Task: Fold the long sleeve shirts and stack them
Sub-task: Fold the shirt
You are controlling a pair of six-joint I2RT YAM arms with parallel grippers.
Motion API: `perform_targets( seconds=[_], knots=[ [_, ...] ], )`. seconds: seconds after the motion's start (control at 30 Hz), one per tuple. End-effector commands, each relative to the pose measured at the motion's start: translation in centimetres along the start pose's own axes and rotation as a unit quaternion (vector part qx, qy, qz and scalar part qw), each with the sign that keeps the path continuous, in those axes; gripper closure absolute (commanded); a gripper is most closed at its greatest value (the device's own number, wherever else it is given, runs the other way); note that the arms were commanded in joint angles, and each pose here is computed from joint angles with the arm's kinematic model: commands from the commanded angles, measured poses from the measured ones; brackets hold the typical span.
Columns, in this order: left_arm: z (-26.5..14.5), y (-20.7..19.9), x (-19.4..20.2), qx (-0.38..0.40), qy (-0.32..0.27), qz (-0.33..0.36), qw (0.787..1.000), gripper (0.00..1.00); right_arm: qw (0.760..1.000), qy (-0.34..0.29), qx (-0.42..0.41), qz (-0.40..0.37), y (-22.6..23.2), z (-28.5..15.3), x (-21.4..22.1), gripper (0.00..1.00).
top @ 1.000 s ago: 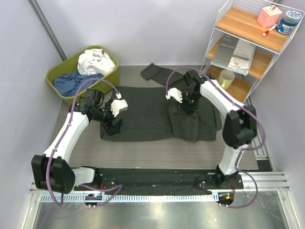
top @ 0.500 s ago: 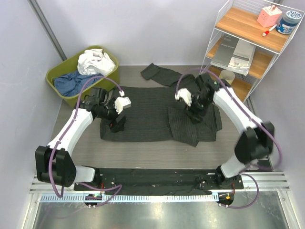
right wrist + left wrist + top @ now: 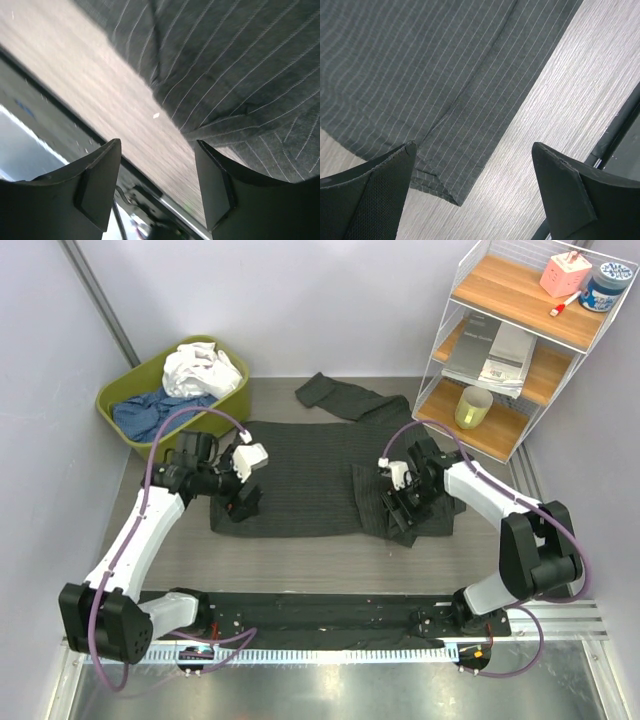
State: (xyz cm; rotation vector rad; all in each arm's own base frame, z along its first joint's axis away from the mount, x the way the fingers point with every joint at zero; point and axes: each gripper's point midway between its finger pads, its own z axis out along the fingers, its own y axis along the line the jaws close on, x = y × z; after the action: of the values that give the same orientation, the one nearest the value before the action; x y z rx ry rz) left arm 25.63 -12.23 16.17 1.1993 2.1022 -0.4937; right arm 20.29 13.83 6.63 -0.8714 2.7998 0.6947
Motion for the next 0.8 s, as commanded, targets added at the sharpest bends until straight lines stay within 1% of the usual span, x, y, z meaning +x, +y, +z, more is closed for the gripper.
perform_targets(
  seconds=[0.0, 0.07, 0.1, 0.17, 0.2, 0.3, 0.33, 0.4, 0.57, 0.63, 0.77],
  knots=[
    [-0.5, -0.8, -0.7, 0.0, -0.027, -0.001, 1.0, 0.03, 0.996, -0.046, 0.023, 0.068, -1.0, 0.3, -2.4, 0.36],
    [-0.4, -0.9, -0.5, 0.0, -0.027, -0.007, 1.0, 0.03, 0.994, -0.041, 0.03, 0.092, -2.3, 0.4, -2.3, 0.37],
    [-0.4, -1.0, -0.5, 0.001, -0.027, -0.008, 1.0, 0.03, 0.994, -0.027, 0.025, 0.106, -2.6, 0.6, -1.8, 0.37],
    [-0.4, -1.0, -0.6, 0.001, -0.029, -0.007, 1.0, 0.03, 0.991, -0.027, 0.012, 0.13, -3.2, 0.0, -2.2, 0.38],
    [-0.5, -1.0, -0.6, 0.001, -0.028, -0.007, 1.0, 0.03, 0.989, -0.013, 0.003, 0.145, -3.2, 0.0, -1.8, 0.38],
    [-0.5, -0.9, -0.5, -0.003, -0.029, 0.0, 1.0, 0.03, 0.984, -0.024, -0.018, 0.178, -3.1, -1.1, -2.7, 0.38],
    [-0.5, -0.9, -0.6, -0.003, -0.03, 0.001, 1.0, 0.03, 0.978, -0.03, -0.028, 0.205, -2.7, -1.4, -3.1, 0.37],
    [-0.5, -0.9, -0.6, -0.003, -0.031, 0.0, 1.0, 0.03, 0.972, -0.038, -0.044, 0.227, -2.1, -1.5, -3.5, 0.35],
    [-0.3, -0.7, -0.7, -0.001, -0.031, -0.001, 1.0, 0.03, 0.955, -0.028, -0.062, 0.29, -2.1, -0.1, -1.4, 0.34],
    [-0.3, -0.6, -0.8, -0.003, -0.031, -0.001, 1.0, 0.03, 0.952, -0.04, -0.053, 0.299, -2.9, 0.0, -1.6, 0.34],
    [-0.3, -0.7, -0.8, 0.002, -0.03, -0.003, 1.0, 0.03, 0.941, -0.038, -0.048, 0.333, -3.9, 0.3, -0.8, 0.35]
  ],
)
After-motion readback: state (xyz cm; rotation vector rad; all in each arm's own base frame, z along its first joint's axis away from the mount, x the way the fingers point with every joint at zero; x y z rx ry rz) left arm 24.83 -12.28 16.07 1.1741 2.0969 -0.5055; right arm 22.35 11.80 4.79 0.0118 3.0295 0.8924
